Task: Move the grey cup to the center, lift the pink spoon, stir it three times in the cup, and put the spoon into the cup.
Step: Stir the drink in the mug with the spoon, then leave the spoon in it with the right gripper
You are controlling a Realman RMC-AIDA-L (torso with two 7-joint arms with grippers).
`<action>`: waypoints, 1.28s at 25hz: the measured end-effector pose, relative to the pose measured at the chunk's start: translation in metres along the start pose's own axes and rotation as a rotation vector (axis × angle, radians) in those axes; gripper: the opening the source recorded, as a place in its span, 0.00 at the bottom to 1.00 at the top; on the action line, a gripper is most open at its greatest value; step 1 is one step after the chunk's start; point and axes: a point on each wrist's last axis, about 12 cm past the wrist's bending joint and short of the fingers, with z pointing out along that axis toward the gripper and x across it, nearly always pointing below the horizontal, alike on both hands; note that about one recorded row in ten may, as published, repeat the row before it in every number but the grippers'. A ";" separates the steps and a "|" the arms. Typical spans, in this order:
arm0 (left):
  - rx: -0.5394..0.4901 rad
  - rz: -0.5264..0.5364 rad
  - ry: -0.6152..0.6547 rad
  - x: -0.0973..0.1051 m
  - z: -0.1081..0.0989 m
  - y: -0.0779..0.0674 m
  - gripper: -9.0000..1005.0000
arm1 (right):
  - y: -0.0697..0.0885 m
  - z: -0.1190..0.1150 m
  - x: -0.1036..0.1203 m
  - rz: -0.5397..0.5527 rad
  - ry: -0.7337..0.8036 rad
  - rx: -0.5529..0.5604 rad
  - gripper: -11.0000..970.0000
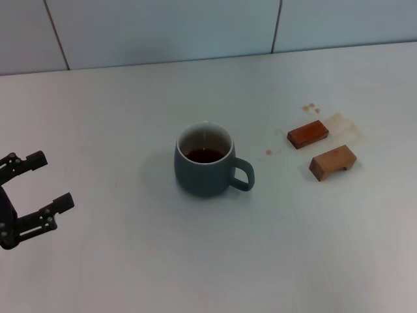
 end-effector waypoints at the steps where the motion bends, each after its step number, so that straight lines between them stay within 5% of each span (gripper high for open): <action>1: -0.001 -0.001 0.001 0.000 0.000 0.000 0.83 | 0.003 0.010 -0.011 -0.013 0.066 0.004 0.12; 6: 0.013 -0.004 0.012 0.002 0.001 -0.002 0.83 | 0.006 0.058 -0.048 0.011 0.357 0.065 0.12; 11: 0.032 -0.010 0.028 0.005 0.006 -0.005 0.83 | -0.005 0.106 -0.059 0.090 0.591 0.129 0.12; 21: 0.041 -0.010 0.027 0.005 0.009 -0.006 0.83 | -0.027 0.184 -0.053 0.169 0.896 0.144 0.12; 32: 0.057 -0.012 0.031 0.006 0.013 -0.007 0.83 | -0.033 0.253 -0.021 0.143 1.097 0.118 0.12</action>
